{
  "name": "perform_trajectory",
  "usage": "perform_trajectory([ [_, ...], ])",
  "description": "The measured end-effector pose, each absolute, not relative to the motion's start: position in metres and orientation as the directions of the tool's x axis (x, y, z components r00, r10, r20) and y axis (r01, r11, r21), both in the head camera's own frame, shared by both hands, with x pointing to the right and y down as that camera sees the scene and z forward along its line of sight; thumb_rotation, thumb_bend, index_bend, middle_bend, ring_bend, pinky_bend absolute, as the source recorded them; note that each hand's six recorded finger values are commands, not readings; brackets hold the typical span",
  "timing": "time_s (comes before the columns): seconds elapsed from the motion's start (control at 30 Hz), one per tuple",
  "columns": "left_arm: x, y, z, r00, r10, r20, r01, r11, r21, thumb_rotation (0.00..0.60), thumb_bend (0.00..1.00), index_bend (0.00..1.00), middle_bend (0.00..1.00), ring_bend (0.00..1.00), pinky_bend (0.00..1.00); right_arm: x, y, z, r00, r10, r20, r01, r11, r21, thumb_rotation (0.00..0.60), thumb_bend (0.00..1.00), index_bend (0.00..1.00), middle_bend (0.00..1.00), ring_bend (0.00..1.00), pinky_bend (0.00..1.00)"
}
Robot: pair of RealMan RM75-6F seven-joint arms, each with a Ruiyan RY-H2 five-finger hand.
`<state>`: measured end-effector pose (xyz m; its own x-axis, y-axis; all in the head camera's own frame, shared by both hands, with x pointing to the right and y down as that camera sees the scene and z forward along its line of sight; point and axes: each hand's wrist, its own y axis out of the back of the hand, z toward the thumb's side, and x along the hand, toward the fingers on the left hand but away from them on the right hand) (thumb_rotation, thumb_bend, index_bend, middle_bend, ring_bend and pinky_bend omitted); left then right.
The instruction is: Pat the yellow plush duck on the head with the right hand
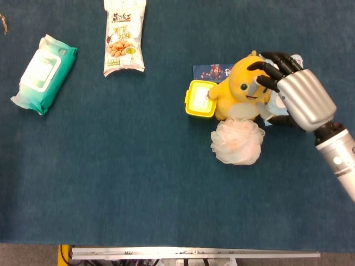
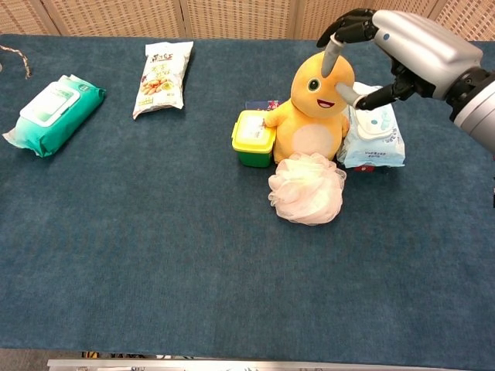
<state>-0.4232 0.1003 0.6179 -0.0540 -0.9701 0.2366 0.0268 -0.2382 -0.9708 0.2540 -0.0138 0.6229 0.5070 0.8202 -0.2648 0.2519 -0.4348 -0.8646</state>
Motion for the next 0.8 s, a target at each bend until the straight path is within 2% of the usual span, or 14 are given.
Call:
perform_trajectory([
  [0.2,-0.423,0.1,0.617,-0.055,-0.97,0.236,0.024,-0.238,-0.971,0.6,0.08,0.34,0.25,0.14,0.27,0.249,-0.016,0.628,0.508,0.82,-0.264,0.306,-0.458,-0.835,0.6,0.17,0.41,0.18,0.05,0.01],
  [0.27,-0.423,0.101,0.617,-0.054,-0.97,0.236,0.023,-0.238,-0.971,0.6,0.08,0.34,0.25,0.14,0.27,0.248,-0.016,0.632,0.512,0.811,-0.283,0.318,-0.485,-0.815,0.6,0.23,0.41,0.17,0.04,0.0],
  [0.43,-0.422,0.101,0.617,-0.052,-0.97,0.239,0.023,-0.24,-0.97,0.6,0.08,0.34,0.26,0.14,0.27,0.248,-0.018,0.638,0.496,0.812,-0.309,0.317,-0.501,-0.806,0.6,0.47,0.41,0.16,0.04,0.0],
  [0.8,-0.423,0.101,0.617,-0.054,-0.969,0.243,0.021,-0.244,-0.969,0.6,0.08,0.34,0.26,0.14,0.27,0.235,-0.024,0.648,0.499,0.817,-0.288,0.274,-0.464,-0.842,0.6,0.53,0.41,0.16,0.04,0.0],
])
